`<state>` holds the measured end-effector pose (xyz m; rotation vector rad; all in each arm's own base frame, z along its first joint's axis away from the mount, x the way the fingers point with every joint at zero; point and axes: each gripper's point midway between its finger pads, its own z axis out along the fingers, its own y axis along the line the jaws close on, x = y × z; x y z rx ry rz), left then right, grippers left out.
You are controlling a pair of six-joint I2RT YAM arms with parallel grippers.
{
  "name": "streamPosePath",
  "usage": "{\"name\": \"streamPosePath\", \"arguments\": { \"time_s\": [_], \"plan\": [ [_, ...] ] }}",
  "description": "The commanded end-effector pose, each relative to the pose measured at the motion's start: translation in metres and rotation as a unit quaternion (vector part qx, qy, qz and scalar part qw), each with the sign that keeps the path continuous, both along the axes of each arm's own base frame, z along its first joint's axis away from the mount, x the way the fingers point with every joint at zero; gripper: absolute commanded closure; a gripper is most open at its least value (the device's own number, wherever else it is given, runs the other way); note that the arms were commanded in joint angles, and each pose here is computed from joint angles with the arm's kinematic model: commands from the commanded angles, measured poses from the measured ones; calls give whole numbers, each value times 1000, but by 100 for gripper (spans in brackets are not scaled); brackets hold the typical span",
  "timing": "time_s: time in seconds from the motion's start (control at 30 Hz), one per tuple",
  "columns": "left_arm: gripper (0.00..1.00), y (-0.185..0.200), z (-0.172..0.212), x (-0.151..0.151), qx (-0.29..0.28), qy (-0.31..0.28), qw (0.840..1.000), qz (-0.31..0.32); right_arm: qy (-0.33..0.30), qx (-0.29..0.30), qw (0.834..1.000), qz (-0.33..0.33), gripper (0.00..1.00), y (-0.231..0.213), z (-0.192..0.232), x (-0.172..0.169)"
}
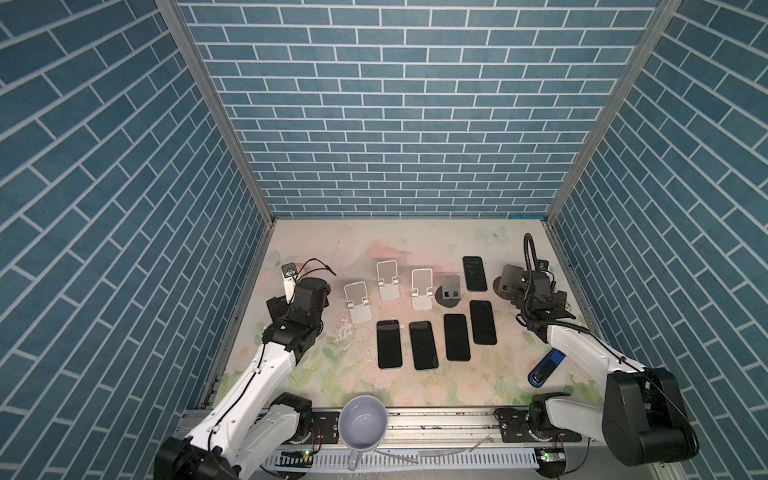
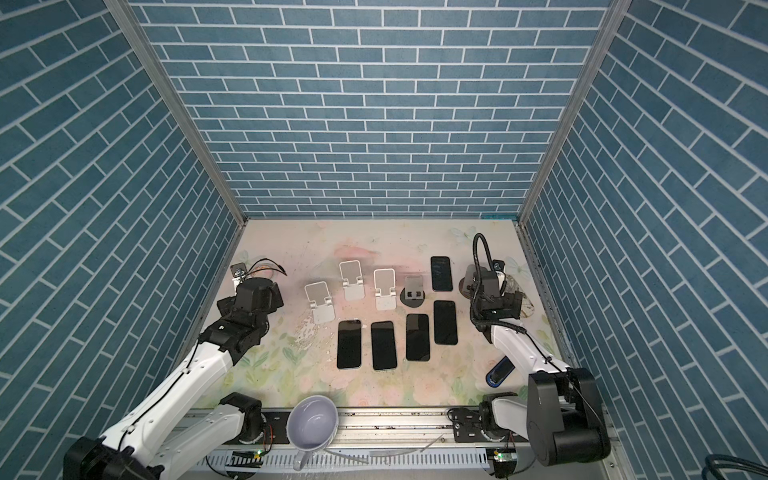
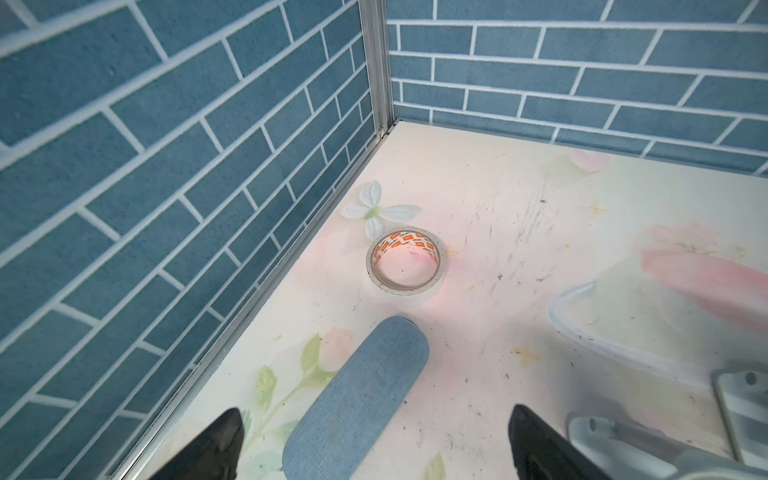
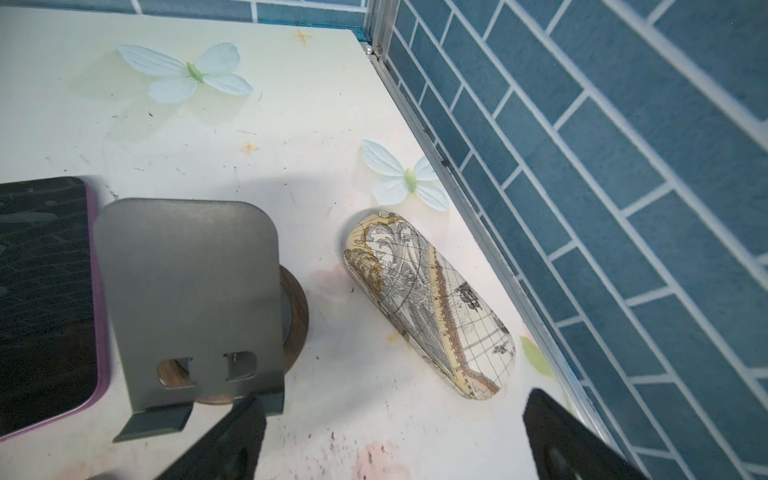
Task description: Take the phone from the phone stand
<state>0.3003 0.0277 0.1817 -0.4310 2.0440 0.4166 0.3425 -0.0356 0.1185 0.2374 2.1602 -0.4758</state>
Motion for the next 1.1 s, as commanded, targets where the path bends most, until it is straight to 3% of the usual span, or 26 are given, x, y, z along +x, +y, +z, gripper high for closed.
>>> {"name": "streamPosePath", "arguments": {
  "time_s": [0.0, 0.27, 0.5, 0.7, 0.83, 1.07],
  "plan": [
    [0, 6, 6, 13, 28, -17, 999, 11, -47, 9, 998, 43, 2, 9, 1, 17],
    [0, 14, 7, 20, 36, -25, 999, 9, -78, 40, 991, 104, 2, 19, -13, 39],
    [0, 23, 1, 10, 49, -45, 998, 18, -108, 32, 985, 131, 1, 20, -18, 54],
    [0, 25, -8, 9, 77, -61, 995, 6, -133, 52, 984, 104, 1, 6, -18, 49],
    [0, 20, -17, 14, 89, -102, 991, -20, -138, 64, 984, 92, 1, -1, -28, 46],
    [0, 19, -41, 27, 73, -143, 985, -60, -139, 62, 984, 87, 1, -3, -28, 47]
  ]
}}
